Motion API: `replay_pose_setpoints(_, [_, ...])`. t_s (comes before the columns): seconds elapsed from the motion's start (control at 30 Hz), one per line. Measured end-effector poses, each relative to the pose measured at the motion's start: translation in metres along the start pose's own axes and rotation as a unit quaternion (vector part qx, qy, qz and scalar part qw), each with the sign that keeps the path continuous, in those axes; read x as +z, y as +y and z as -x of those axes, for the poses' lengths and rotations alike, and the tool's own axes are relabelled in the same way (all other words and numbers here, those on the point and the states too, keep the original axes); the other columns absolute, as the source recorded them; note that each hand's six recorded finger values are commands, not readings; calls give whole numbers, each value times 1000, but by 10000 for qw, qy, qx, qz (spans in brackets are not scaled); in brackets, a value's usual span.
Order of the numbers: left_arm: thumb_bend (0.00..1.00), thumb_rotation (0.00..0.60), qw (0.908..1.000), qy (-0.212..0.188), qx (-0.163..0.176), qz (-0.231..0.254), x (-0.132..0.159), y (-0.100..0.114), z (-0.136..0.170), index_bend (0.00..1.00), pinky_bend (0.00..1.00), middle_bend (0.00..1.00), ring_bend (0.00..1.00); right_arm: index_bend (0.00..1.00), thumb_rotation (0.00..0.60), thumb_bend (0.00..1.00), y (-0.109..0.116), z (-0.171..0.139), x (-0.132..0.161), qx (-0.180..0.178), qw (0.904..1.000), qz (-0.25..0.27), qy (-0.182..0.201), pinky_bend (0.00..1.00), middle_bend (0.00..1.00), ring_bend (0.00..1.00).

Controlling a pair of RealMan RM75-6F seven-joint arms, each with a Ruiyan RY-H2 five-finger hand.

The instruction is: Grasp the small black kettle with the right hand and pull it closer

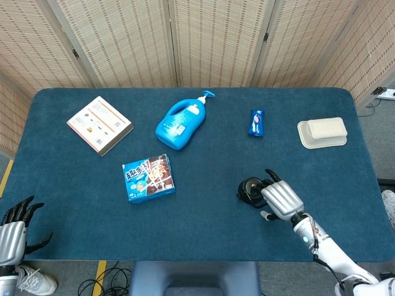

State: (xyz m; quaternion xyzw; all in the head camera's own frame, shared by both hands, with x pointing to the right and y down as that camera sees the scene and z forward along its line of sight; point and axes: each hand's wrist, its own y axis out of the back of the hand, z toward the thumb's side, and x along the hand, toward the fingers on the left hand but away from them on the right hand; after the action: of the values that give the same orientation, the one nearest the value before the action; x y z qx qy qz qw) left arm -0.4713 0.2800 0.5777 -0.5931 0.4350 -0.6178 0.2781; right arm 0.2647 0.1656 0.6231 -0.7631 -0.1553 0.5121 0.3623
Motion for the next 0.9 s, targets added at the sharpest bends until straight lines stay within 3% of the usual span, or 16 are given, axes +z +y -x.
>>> replay_pose_setpoints(0.3, [265,600,10000,20,-24,9,-2,-2,1,242,150,106,111,466,600,159,-11,4,-1,120,9998,-138,-64,0,478,389])
replay_pose_setpoints(0.9, [265,600,10000,44,-72,16,-3,-6,1,242,150,106,111,476,600,162,-25,11,-1,285,9988,-388,-98,0,483,391])
